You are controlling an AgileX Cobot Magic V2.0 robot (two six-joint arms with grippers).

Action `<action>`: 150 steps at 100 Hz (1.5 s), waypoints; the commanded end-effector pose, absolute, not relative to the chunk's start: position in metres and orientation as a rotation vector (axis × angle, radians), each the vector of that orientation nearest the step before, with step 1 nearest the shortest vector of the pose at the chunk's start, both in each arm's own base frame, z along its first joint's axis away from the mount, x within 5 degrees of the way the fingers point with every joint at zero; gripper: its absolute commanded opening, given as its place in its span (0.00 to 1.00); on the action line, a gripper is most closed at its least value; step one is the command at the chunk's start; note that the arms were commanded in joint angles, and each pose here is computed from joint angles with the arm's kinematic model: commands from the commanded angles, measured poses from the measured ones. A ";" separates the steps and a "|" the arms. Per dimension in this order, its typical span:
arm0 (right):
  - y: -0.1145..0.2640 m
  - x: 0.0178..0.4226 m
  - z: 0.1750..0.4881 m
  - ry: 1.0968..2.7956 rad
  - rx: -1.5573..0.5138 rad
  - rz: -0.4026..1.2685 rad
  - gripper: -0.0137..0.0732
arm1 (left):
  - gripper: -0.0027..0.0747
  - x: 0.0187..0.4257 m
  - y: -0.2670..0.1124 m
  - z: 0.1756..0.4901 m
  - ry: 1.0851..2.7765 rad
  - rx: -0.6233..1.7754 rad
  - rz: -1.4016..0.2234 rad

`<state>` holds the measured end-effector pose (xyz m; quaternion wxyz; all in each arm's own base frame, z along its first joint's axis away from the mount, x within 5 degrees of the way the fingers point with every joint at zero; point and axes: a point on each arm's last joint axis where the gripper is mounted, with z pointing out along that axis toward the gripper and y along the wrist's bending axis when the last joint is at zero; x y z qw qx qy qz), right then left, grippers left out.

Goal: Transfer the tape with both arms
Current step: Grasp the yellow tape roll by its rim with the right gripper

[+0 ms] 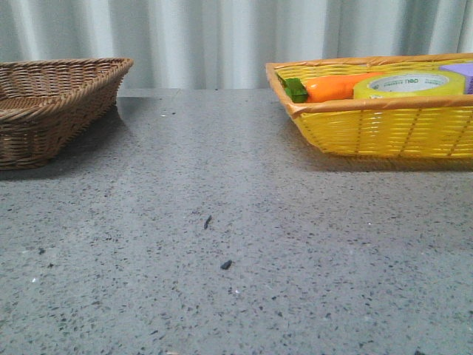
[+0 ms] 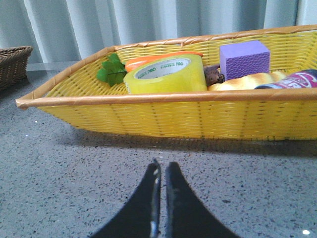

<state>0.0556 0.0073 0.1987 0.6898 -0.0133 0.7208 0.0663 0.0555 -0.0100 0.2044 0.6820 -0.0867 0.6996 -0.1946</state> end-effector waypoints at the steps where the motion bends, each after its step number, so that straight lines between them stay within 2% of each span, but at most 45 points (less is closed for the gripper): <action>1: 0.006 0.055 0.198 1.549 -0.015 0.142 0.09 | 0.01 0.054 -0.007 0.209 1.478 -0.217 -0.436; 59: 0.006 0.055 0.198 1.549 -0.014 0.142 0.09 | 0.01 0.054 -0.007 0.209 1.477 -0.217 -0.435; 65: 0.006 0.055 0.199 1.532 0.002 0.156 0.09 | 0.01 0.053 -0.006 0.211 1.456 -0.255 -0.471; 75: 0.002 0.055 0.210 1.411 0.220 0.339 0.09 | 0.01 0.052 -0.004 0.219 1.384 -0.397 -0.607; 82: -0.003 0.052 0.223 1.313 0.425 0.524 0.09 | 0.01 0.050 -0.004 0.230 1.363 -0.379 -0.612; 87: -0.004 0.050 0.234 1.276 0.459 0.576 0.09 | 0.01 0.048 -0.006 0.242 1.363 -0.331 -0.591; 95: 0.001 0.045 0.253 1.283 0.399 0.596 0.09 | 0.01 0.045 -0.009 0.260 1.406 -0.235 -0.542; 100: 0.004 0.043 0.267 1.303 0.351 0.607 0.09 | 0.04 0.045 -0.012 0.272 1.447 -0.191 -0.528; 105: 0.008 0.043 0.279 1.346 0.302 0.601 0.09 | 0.12 0.048 -0.015 0.282 1.499 -0.153 -0.525; 118: 0.017 0.059 0.312 1.520 0.163 0.519 0.10 | 0.45 0.064 -0.023 0.304 1.646 -0.050 -0.505; 122: 0.020 0.064 0.326 1.572 0.117 0.495 0.13 | 0.52 0.071 -0.025 0.309 1.677 -0.039 -0.508; 127: 0.023 0.075 0.342 1.654 0.063 0.474 0.19 | 0.55 0.080 -0.027 0.314 1.688 -0.036 -0.501; 144: 0.038 0.129 0.394 1.900 -0.099 0.477 0.55 | 0.55 0.103 -0.033 0.324 1.736 -0.018 -0.508; 150: 0.042 0.150 0.407 1.951 -0.122 0.485 0.62 | 0.55 0.105 -0.035 0.328 1.731 -0.010 -0.516</action>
